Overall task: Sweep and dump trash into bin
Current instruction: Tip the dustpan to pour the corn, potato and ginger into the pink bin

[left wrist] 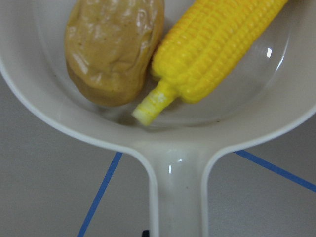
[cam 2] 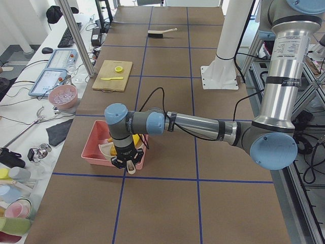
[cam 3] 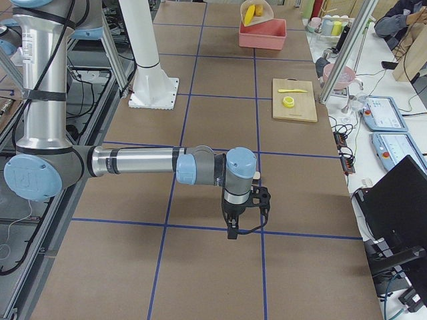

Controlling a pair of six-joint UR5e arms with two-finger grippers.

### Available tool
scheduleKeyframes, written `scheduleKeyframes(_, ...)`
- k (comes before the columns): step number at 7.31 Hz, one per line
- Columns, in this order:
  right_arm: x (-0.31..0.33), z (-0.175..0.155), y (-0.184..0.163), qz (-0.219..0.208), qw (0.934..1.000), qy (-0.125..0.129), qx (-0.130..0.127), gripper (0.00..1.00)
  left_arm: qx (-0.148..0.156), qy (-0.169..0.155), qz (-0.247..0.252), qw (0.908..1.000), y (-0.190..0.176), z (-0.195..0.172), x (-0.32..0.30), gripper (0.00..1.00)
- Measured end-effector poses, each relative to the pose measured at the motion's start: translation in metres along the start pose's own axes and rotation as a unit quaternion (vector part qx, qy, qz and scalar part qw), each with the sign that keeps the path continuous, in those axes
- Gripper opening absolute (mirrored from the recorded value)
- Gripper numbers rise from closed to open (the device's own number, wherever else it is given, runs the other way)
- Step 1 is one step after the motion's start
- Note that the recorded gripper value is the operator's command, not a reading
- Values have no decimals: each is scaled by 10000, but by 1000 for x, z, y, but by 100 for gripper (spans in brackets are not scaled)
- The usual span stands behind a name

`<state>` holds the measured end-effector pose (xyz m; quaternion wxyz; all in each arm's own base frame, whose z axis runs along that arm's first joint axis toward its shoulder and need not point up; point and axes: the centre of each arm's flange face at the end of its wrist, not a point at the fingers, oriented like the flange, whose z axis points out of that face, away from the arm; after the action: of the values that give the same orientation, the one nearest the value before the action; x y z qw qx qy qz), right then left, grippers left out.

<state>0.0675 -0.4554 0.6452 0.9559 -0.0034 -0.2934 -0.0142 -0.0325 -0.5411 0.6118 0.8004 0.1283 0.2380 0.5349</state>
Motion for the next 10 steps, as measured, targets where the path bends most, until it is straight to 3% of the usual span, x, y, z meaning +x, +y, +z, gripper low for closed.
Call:
scheduleKeyframes(5, -22, -28, -3, -165, 9991, -258, 282, 100, -363, 133, 91, 9992, 6, 4, 1, 0)
scheduleKeyframes(10, -23, -30, 3, -205, 9985, -418, 297, 100, -890, 219, 343, 9952, -16, -9, -6, 0)
